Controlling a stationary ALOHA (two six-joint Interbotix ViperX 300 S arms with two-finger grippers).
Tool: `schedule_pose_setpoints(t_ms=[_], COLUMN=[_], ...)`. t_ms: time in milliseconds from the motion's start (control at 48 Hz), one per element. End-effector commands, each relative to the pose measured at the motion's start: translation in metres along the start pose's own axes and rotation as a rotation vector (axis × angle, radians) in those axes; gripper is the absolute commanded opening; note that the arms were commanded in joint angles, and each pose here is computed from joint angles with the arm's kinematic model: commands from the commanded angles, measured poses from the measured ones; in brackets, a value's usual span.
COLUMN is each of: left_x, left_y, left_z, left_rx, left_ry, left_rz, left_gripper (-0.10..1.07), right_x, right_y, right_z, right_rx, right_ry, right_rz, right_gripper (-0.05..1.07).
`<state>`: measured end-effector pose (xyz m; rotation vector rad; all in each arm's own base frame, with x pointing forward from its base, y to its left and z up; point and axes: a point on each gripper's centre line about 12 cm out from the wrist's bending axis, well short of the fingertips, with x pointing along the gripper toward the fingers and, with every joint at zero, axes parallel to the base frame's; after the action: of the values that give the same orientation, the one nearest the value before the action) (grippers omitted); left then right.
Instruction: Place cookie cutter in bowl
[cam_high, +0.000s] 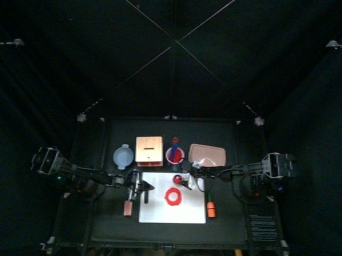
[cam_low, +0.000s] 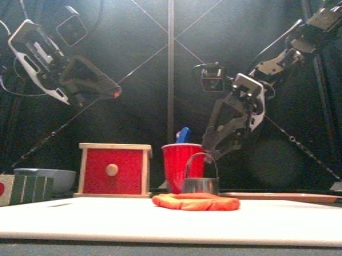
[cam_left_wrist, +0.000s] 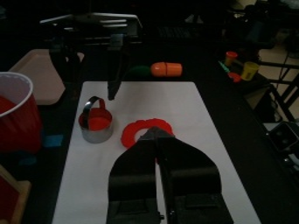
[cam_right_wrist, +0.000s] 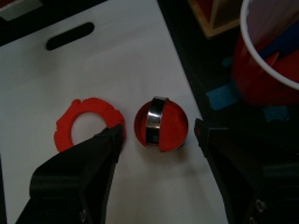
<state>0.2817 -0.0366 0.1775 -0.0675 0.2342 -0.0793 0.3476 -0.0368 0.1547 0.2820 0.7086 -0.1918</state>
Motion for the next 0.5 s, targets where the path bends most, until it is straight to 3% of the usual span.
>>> schedule_pose_setpoints(t_ms=[0,479], left_x=[-0.002,-0.034], left_y=[0.001,0.001], left_z=[0.006,0.017], left_rx=[-0.006,-0.023], left_ry=[-0.031,-0.111], left_rz=[0.004,-0.001], left_gripper=[0.28,0.28], right_x=[-0.007,0.009], right_y=[0.002,0.002], right_z=[0.015,0.015], right_rx=[0.006,0.003], right_ry=[-0.047,-0.019], right_rz=[0.009,0.002], right_gripper=[0.96,0.94])
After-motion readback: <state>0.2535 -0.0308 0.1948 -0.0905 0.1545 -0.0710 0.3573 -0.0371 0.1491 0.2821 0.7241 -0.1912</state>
